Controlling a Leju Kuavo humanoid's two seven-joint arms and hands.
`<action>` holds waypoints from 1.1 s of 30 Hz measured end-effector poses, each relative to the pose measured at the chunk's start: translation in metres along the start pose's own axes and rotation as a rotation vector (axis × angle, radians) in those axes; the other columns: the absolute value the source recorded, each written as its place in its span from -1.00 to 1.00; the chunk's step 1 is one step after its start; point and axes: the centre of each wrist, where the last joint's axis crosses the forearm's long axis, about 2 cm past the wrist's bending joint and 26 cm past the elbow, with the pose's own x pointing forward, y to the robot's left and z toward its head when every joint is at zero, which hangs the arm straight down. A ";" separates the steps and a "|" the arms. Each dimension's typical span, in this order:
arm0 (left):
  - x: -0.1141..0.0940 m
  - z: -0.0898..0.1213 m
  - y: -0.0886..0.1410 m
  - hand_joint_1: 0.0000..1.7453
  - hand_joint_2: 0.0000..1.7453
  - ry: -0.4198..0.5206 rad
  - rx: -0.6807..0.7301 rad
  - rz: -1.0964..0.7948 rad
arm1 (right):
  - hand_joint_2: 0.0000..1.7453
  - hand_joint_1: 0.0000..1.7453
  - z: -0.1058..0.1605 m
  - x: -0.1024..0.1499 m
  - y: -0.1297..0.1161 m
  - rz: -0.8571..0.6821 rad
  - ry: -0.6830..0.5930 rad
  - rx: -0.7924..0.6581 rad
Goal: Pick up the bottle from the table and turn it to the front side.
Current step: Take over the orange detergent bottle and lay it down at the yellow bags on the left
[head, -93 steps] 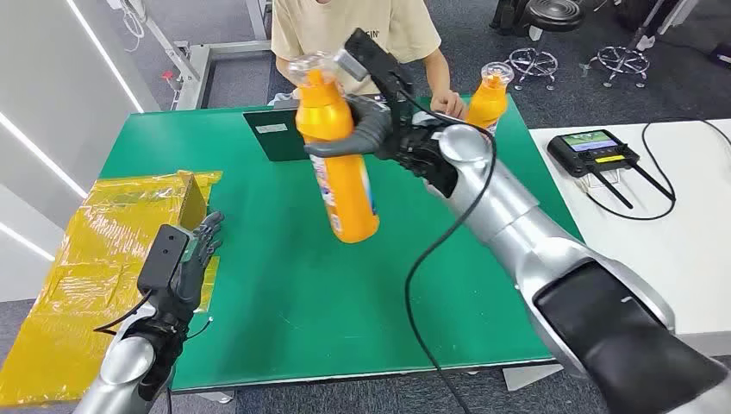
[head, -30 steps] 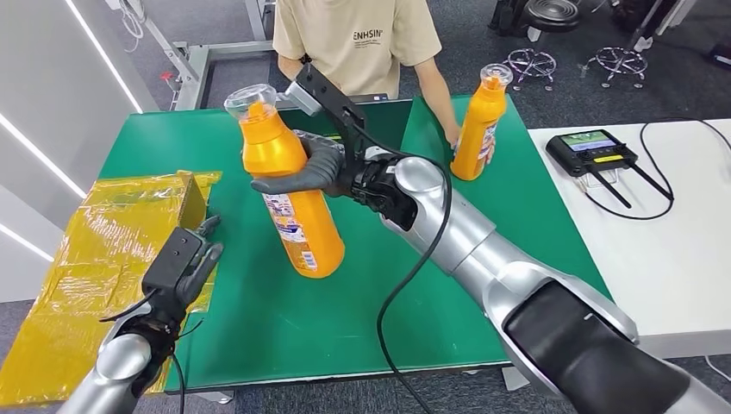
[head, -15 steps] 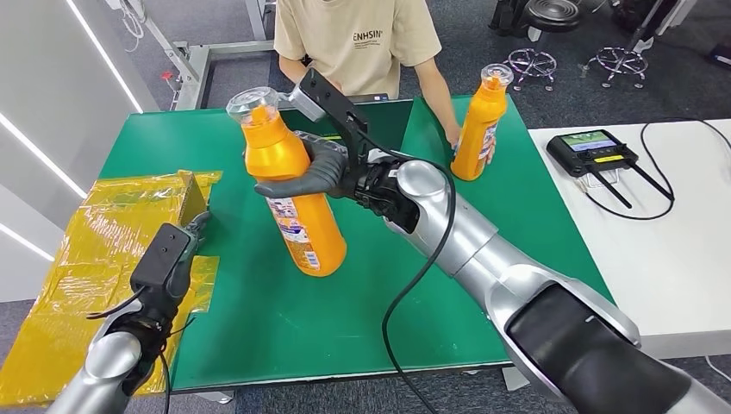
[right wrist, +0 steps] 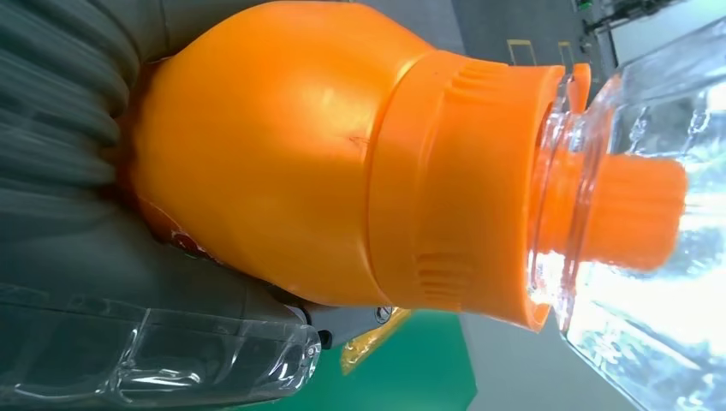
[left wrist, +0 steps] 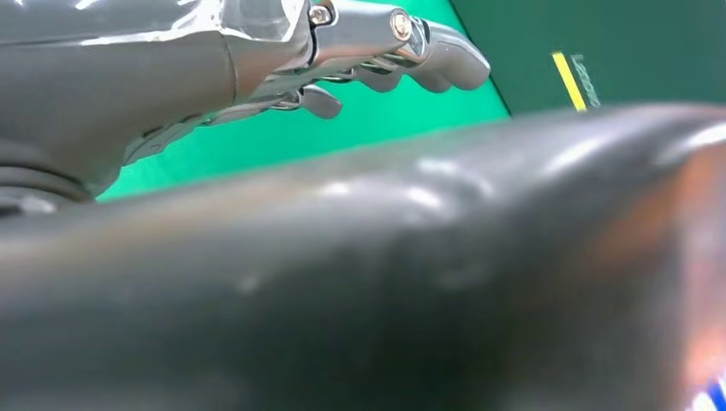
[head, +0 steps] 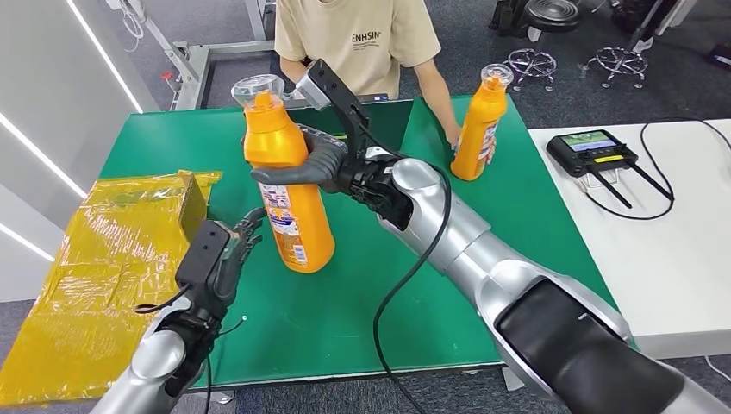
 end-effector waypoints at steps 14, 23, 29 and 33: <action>0.007 -0.005 -0.050 1.00 1.00 -0.040 -0.033 0.054 | 1.00 1.00 -0.007 0.004 0.003 -0.026 0.018 -0.011; 0.010 -0.010 -0.058 1.00 1.00 -0.043 -0.039 0.061 | 1.00 1.00 -0.009 0.008 0.004 -0.027 0.028 -0.011; 0.013 -0.014 -0.058 1.00 1.00 -0.063 -0.042 0.061 | 1.00 1.00 -0.008 0.008 0.000 -0.028 0.027 -0.019; 0.015 -0.016 -0.059 1.00 1.00 -0.072 -0.045 0.073 | 1.00 1.00 -0.006 0.008 -0.003 -0.026 0.025 -0.031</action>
